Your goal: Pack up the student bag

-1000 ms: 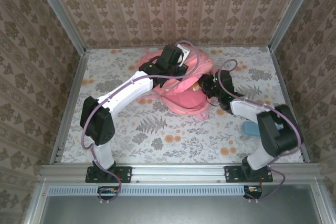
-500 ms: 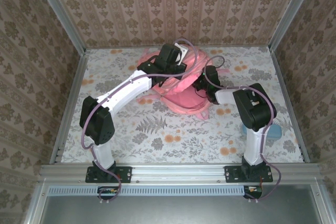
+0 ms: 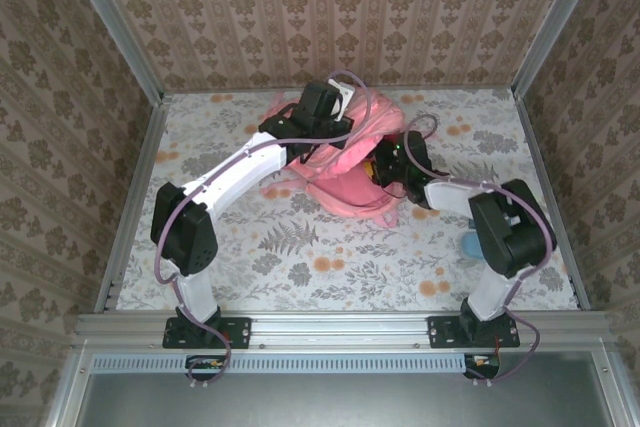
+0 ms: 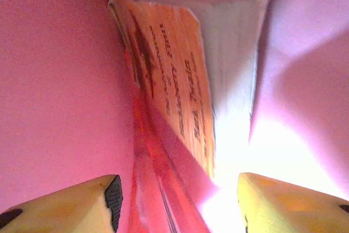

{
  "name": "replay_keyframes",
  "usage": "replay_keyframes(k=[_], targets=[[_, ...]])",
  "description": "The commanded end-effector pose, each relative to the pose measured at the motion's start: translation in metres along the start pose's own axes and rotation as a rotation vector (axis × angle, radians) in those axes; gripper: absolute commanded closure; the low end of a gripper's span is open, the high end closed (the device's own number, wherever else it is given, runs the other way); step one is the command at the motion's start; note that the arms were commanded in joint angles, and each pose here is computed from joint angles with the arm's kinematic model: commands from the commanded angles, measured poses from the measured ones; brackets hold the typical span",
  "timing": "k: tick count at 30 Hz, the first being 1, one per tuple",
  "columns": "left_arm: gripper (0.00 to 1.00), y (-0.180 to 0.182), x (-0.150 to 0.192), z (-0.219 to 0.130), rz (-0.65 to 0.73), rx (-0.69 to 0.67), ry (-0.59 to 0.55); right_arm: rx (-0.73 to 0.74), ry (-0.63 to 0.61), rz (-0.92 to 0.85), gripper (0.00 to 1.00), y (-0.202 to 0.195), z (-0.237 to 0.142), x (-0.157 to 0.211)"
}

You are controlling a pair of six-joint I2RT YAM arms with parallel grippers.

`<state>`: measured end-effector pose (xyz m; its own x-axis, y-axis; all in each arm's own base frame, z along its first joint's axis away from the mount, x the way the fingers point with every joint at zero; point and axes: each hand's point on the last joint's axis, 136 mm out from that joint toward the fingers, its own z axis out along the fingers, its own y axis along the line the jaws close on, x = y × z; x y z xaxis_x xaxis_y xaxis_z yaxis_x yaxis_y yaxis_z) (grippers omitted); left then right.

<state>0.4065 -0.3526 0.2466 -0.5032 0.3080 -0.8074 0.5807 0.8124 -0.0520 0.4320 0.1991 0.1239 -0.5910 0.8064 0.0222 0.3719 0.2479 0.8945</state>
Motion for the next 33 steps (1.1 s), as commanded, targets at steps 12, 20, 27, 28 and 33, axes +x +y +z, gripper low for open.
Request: replay_keyframes(k=[12,20,27,28,33], targets=[[0.91,-0.017,-0.01,-0.009,-0.086,0.212,-0.05,0.358,-0.091,-0.189,0.52,-0.059,-0.099,-0.003],[0.3,-0.001,0.033,-0.015,-0.211,0.235,0.069,0.506,-0.217,-0.326,0.37,-0.079,-0.165,-0.015],[0.18,0.033,0.09,-0.037,-0.288,0.148,0.142,0.434,-0.21,-0.449,0.3,-0.044,-0.179,-0.011],[0.18,0.039,0.101,-0.041,-0.297,0.13,0.156,0.425,-0.194,-0.462,0.29,-0.039,-0.176,-0.009],[0.17,0.056,0.164,-0.051,-0.287,0.085,0.237,0.39,-0.075,-0.502,0.3,-0.025,-0.149,0.009]])
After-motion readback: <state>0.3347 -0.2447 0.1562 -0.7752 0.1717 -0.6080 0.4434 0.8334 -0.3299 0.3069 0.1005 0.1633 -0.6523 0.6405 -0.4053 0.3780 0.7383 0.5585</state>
